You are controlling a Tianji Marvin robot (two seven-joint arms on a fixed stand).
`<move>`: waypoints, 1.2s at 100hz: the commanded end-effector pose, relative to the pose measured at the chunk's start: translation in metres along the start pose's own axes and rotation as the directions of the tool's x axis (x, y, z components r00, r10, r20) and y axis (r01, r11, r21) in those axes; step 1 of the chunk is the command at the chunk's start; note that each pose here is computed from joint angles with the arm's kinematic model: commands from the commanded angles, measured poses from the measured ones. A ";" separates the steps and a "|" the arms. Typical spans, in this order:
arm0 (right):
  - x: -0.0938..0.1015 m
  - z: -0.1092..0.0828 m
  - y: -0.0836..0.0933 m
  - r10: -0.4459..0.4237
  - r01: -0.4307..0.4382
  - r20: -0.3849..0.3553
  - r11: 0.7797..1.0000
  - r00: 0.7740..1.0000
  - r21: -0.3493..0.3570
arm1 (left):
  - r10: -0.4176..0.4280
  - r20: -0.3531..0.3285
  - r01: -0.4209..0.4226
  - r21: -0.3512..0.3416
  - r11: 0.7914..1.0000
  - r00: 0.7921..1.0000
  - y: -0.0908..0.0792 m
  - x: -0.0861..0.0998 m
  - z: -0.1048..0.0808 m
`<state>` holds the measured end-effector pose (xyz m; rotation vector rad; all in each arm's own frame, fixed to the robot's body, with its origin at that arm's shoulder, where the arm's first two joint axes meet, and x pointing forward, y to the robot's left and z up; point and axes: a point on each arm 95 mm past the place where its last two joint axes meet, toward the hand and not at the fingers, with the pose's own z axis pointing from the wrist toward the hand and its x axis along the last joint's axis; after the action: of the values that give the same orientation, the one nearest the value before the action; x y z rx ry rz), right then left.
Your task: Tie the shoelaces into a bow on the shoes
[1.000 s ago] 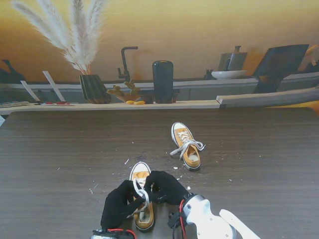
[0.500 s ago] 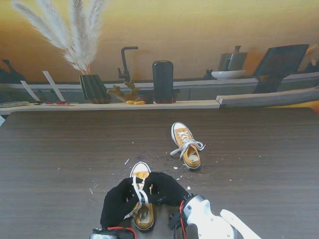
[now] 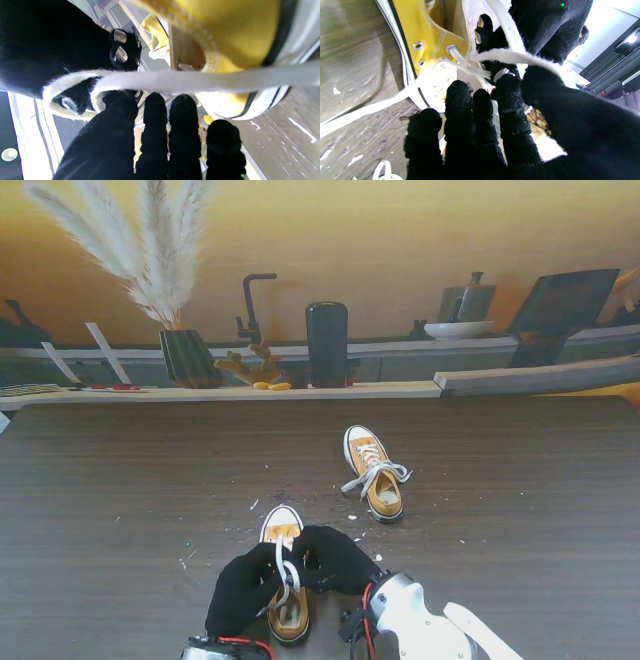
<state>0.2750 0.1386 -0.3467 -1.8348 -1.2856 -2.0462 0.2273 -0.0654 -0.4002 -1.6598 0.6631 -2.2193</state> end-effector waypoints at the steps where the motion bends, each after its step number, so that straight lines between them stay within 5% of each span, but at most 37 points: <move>1: 0.004 -0.001 0.001 0.001 -0.001 -0.012 1.000 1.000 0.003 | -0.003 0.005 0.004 -0.020 1.000 1.000 0.001 0.003 -0.003; 78: 0.002 -0.002 -0.002 -0.023 0.023 -0.022 1.000 0.999 -0.003 | -0.045 0.010 0.045 -0.020 0.999 0.999 0.000 0.006 -0.001; 120: 0.004 0.001 -0.008 -0.018 0.018 -0.002 1.000 1.000 0.018 | 0.008 -0.002 -0.008 0.015 1.000 1.000 0.006 0.010 0.001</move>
<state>0.2719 0.1422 -0.3469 -1.8232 -1.3067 -2.0529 0.2244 -0.0675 -0.3987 -1.6608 0.6347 -2.2068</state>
